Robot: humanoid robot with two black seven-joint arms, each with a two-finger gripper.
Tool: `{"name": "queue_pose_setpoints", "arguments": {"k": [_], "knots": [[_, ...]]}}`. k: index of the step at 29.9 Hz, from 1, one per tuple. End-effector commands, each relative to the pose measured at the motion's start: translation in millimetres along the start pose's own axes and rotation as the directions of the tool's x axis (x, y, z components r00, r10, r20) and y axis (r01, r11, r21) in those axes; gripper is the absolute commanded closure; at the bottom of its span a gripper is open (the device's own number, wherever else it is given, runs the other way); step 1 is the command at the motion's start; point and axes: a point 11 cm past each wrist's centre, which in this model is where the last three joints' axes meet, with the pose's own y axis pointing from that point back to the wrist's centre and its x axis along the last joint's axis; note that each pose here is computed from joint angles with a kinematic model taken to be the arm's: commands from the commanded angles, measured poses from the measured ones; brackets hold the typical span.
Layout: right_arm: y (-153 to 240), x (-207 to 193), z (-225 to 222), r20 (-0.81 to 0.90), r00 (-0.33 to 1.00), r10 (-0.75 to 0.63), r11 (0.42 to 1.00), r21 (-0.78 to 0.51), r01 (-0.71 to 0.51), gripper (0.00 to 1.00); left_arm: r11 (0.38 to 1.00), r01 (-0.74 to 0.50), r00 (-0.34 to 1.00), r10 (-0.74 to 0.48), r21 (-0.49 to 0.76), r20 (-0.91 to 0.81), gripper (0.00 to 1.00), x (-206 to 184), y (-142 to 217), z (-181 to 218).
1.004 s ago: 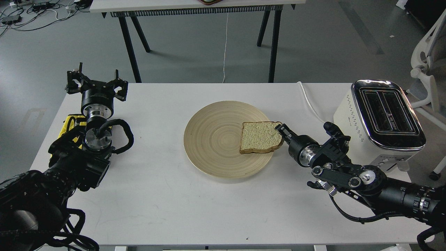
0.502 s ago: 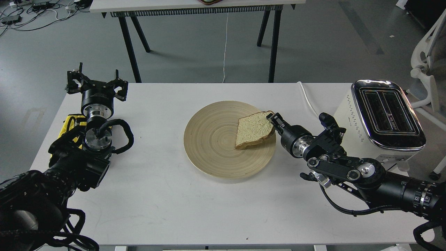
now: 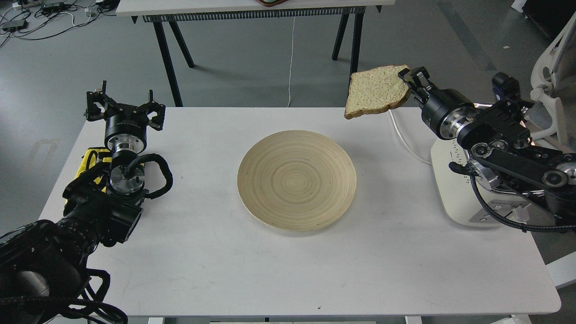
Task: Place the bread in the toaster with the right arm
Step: 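Lift the bread slice off the plate and carry it above the toaster, then lower the bread slice edge-first into the toaster slot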
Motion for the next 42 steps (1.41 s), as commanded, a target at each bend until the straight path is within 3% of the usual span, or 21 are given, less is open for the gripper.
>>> {"name": "queue_pose_setpoints", "arguments": {"k": [1, 10, 16, 27, 42], "knots": [[20.8, 39.7, -0.1, -0.036, 0.998, 0.057, 0.998, -0.003, -0.057, 0.92, 1.0, 0.0, 1.0, 0.0, 0.0, 0.0, 0.0, 0.0, 0.0, -0.1], [76.4, 115.5, 11.5, -0.158, 0.974, 0.163, 0.983, -0.056, -0.173, 0.93, 1.0, 0.0, 1.0, 0.0, 0.0, 0.0, 0.0, 0.0, 0.0, -0.1], [102.3, 141.9, 23.3, -0.313, 0.942, 0.118, 0.981, -0.11, -0.159, 0.93, 1.0, 0.0, 1.0, 0.0, 0.0, 0.0, 0.0, 0.0, 0.0, -0.1], [129.0, 151.6, 59.5, -0.357, 0.934, 0.015, 0.948, -0.291, -0.127, 0.94, 1.0, 0.0, 1.0, 0.0, 0.0, 0.0, 0.0, 0.0, 0.0, -0.1], [135.5, 146.7, 77.5, -0.4, 0.914, -0.068, 0.932, -0.351, -0.085, 0.94, 1.0, 0.0, 1.0, 0.0, 0.0, 0.0, 0.0, 0.0, 0.0, -0.1]]}}
